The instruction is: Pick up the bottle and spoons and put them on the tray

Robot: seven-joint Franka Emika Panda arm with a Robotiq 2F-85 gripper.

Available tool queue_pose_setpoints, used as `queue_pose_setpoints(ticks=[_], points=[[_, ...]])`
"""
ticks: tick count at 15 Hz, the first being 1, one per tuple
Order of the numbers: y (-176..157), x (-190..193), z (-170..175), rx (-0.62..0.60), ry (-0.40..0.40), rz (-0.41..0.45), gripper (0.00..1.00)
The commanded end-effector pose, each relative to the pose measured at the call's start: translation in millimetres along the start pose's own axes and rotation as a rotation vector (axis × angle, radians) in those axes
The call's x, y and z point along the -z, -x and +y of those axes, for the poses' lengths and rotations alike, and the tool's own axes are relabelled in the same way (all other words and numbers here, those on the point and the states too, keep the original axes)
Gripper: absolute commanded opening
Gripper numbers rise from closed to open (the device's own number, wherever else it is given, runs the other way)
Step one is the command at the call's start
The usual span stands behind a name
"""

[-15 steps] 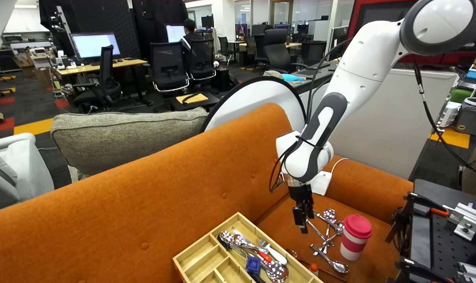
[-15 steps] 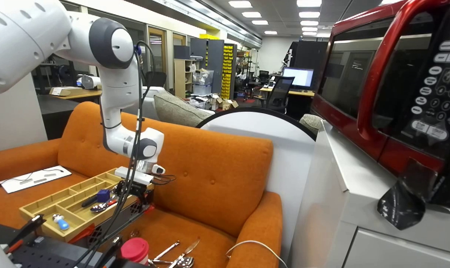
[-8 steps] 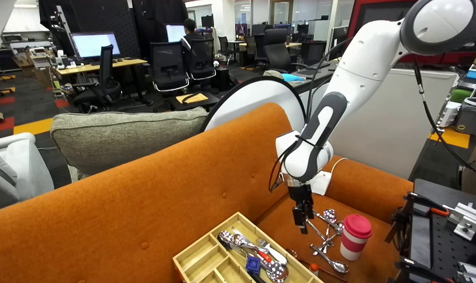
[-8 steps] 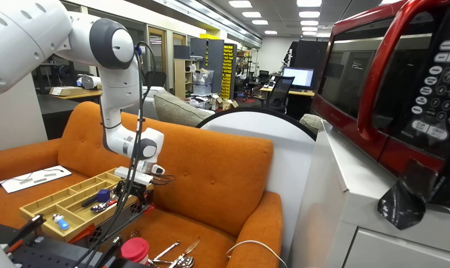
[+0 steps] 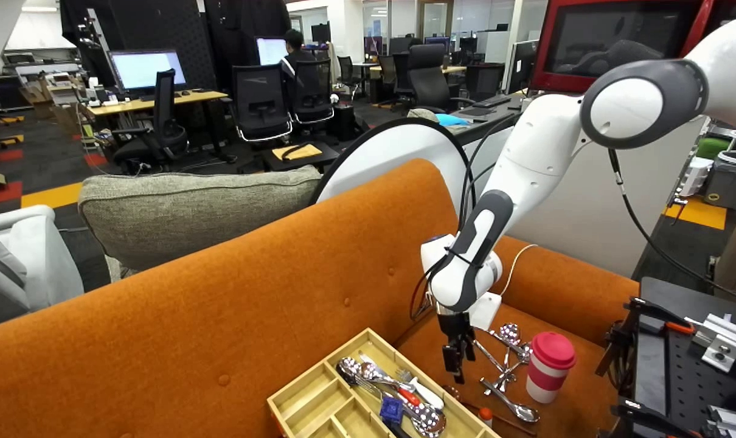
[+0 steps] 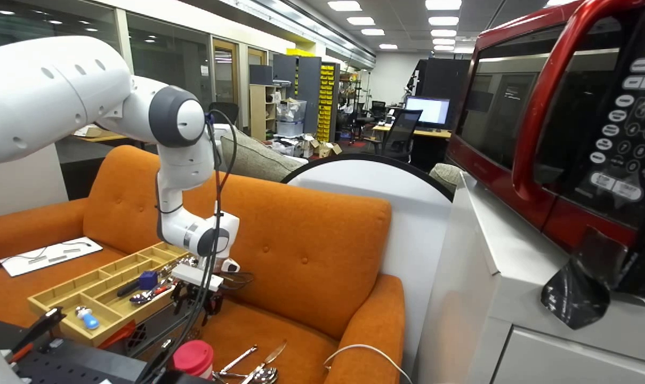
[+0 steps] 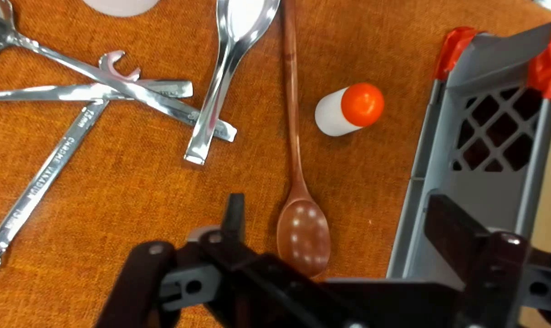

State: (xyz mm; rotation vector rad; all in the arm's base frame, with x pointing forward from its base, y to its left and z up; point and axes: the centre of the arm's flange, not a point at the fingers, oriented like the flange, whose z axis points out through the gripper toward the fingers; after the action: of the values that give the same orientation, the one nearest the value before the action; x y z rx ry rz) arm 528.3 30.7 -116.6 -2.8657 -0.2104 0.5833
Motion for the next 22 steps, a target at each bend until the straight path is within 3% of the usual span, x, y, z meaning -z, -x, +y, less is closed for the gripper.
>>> queue_pose_setpoints(ticks=[1,5,12,22], points=[[-41,-33,5,0.015,0.001,-0.031,1.00],[-59,-62,-3,0.032,0.016,-0.074,1.00],[-66,-73,-7,0.053,0.090,-0.151,1.00],[-82,-96,2,0.034,0.069,-0.189,1.00]])
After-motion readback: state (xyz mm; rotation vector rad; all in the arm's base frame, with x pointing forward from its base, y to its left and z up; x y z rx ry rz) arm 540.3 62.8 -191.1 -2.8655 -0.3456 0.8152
